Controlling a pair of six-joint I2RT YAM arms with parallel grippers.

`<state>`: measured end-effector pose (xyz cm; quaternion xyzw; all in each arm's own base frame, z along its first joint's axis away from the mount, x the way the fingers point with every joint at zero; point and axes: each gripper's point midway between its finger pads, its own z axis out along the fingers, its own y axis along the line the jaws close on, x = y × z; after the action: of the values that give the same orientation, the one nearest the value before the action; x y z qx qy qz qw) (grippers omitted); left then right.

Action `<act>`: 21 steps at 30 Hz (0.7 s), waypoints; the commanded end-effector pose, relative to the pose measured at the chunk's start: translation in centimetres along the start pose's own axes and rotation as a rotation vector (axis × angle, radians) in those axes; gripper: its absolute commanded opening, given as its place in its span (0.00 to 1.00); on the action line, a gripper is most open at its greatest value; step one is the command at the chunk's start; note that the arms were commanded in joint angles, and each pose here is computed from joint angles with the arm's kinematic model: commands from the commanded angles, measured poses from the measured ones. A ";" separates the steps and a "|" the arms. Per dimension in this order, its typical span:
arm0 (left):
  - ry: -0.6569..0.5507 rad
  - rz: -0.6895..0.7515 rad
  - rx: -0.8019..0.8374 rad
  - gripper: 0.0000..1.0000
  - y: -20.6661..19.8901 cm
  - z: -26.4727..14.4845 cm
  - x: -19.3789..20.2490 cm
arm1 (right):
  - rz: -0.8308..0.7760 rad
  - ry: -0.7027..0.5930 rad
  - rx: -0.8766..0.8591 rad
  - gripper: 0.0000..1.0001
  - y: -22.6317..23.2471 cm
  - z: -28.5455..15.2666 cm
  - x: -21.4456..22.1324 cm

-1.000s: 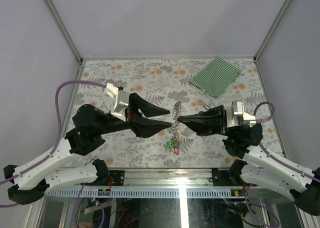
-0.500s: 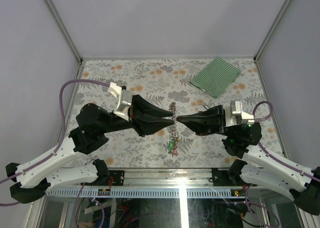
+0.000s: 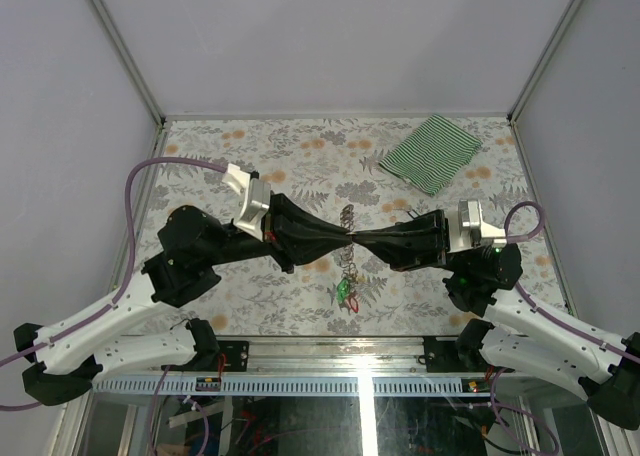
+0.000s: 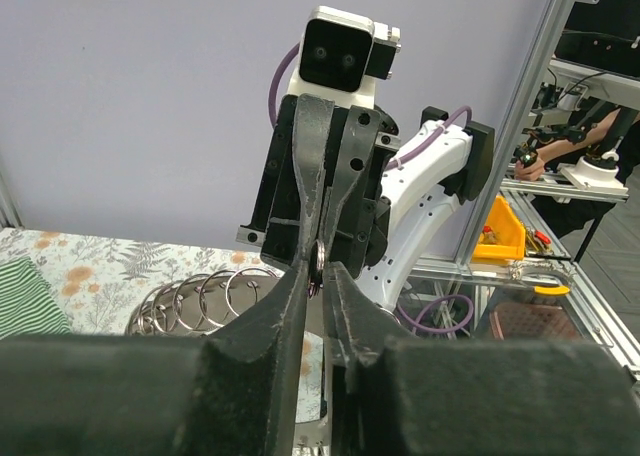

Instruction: Put the keys on the keyring

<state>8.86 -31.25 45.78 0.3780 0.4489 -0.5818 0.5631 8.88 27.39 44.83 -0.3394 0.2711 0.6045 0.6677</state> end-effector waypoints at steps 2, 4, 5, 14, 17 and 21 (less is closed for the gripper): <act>-0.036 0.018 0.027 0.05 -0.5 0.3 -0.8 | -0.061 -0.089 -0.028 0.00 0.7 0.7 -3.1; -0.025 0.016 0.021 0.00 -0.4 0.2 -0.8 | -0.070 -0.073 -0.032 0.00 0.7 0.7 -2.9; -0.023 0.017 0.018 0.00 -0.4 0.3 -0.9 | -0.077 -0.063 -0.031 0.00 0.7 0.6 -2.8; 0.140 0.058 -0.090 0.00 0.8 -1.5 0.1 | -0.160 0.174 0.023 0.26 0.0 -0.8 -0.7; 0.237 0.068 -0.113 0.00 1.3 -2.0 1.1 | -0.156 0.276 0.059 0.31 -0.4 -1.6 0.1; 0.376 0.057 -0.109 0.00 1.6 -2.2 3.0 | -0.133 0.410 0.093 0.36 -0.9 -2.8 1.8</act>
<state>9.94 -30.36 43.11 0.4266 0.5447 -0.4969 0.5239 9.36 26.39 43.67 -0.4096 0.3510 0.5062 0.6729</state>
